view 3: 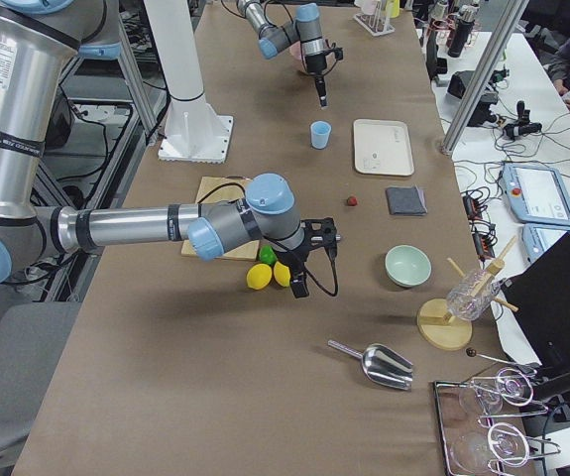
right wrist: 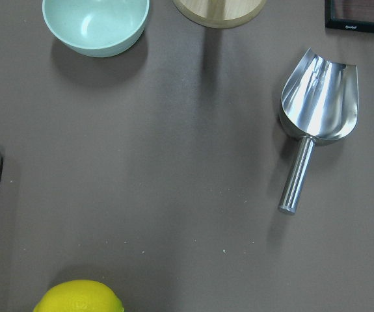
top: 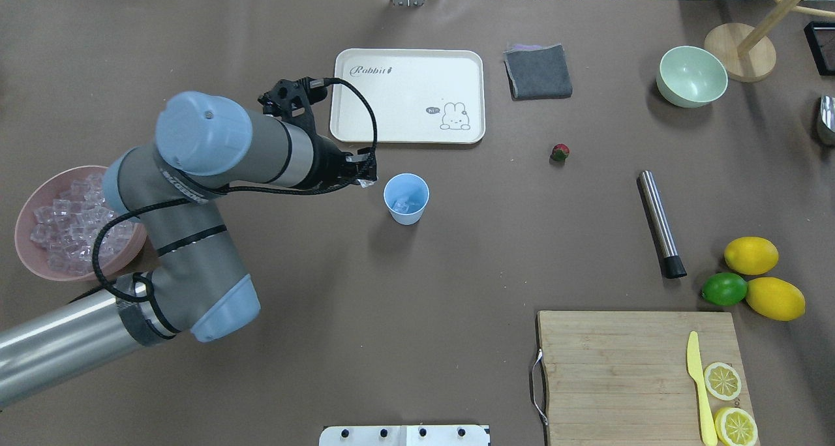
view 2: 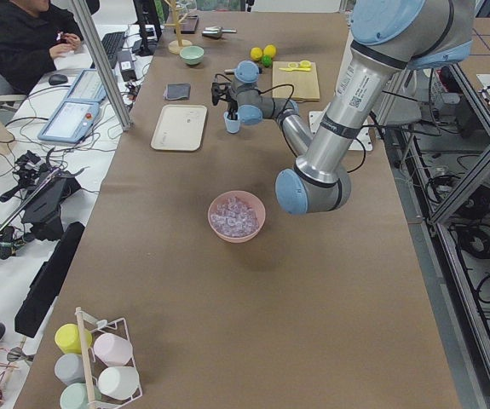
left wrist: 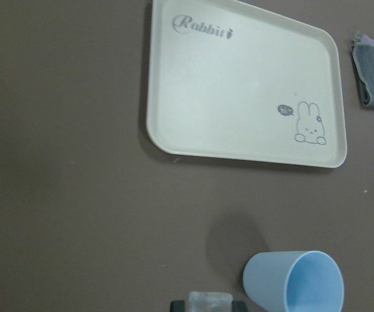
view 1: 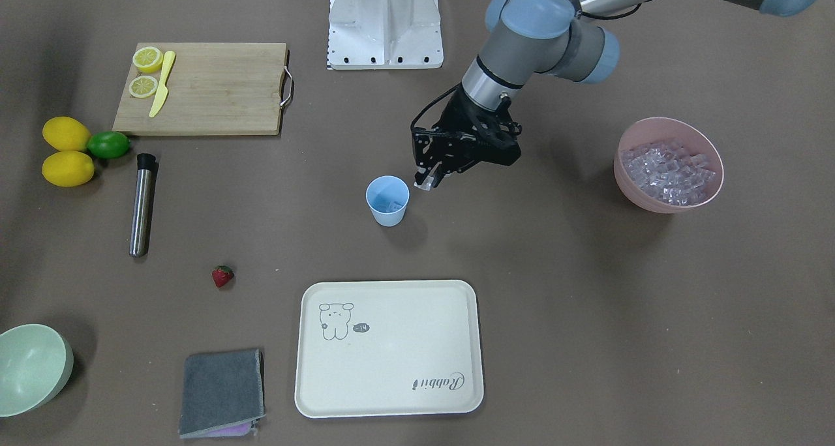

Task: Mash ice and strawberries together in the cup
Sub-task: 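Lift the ice cube with the left gripper and carry it over the blue cup, then open the left gripper to drop the ice cube into the blue cup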

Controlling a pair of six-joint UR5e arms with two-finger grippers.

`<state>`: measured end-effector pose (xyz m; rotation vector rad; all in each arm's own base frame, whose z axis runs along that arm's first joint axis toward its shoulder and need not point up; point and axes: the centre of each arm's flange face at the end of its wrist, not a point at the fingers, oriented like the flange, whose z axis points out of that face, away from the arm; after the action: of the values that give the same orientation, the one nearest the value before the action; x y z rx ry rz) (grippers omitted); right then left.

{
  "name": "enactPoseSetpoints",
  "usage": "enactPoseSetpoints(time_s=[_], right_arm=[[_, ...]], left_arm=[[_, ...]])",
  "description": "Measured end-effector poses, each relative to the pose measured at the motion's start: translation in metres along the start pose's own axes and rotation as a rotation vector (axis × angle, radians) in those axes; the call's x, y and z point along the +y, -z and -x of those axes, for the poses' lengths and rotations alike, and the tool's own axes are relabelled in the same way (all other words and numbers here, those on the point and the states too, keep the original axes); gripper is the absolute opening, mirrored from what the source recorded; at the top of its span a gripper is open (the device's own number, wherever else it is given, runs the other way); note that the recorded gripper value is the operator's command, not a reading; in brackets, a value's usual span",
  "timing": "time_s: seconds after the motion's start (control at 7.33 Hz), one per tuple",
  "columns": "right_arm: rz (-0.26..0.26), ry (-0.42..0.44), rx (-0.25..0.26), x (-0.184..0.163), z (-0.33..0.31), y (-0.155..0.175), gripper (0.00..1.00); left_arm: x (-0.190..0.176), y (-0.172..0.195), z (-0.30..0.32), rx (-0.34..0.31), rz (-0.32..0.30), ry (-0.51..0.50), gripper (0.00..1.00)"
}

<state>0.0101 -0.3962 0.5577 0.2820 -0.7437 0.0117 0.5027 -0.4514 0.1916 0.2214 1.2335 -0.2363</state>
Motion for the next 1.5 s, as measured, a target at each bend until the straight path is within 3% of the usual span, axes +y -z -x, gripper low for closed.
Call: enactPoseSetpoints(time_s=[0.41, 0.55, 0.68, 1.09, 1.23, 1.5], right_arm=[[0.000, 0.000, -0.001, 0.000, 0.000, 0.000, 1.00], [0.000, 0.000, 0.000, 0.000, 0.000, 0.000, 1.00], [0.000, 0.000, 0.000, 0.000, 0.000, 0.000, 1.00], [0.002, 0.002, 0.001, -0.005, 0.002, -0.001, 1.00], [0.001, 0.008, -0.001, -0.007, 0.005, -0.002, 1.00], [-0.002, 0.020, -0.014, -0.010, 0.010, -0.003, 1.00]], left_arm=[[0.024, -0.028, -0.030, -0.026, -0.029, 0.032, 0.00], [0.025, -0.029, -0.033, -0.028, -0.031, 0.052, 0.86], [0.024, -0.028, -0.036, -0.025, -0.034, 0.091, 0.97], [0.019, -0.020, -0.033, -0.022, -0.041, 0.139, 0.98], [0.015, -0.009, -0.027, -0.040, -0.047, 0.097, 0.99], [0.008, 0.046, -0.021, -0.170, -0.025, -0.149, 1.00]])
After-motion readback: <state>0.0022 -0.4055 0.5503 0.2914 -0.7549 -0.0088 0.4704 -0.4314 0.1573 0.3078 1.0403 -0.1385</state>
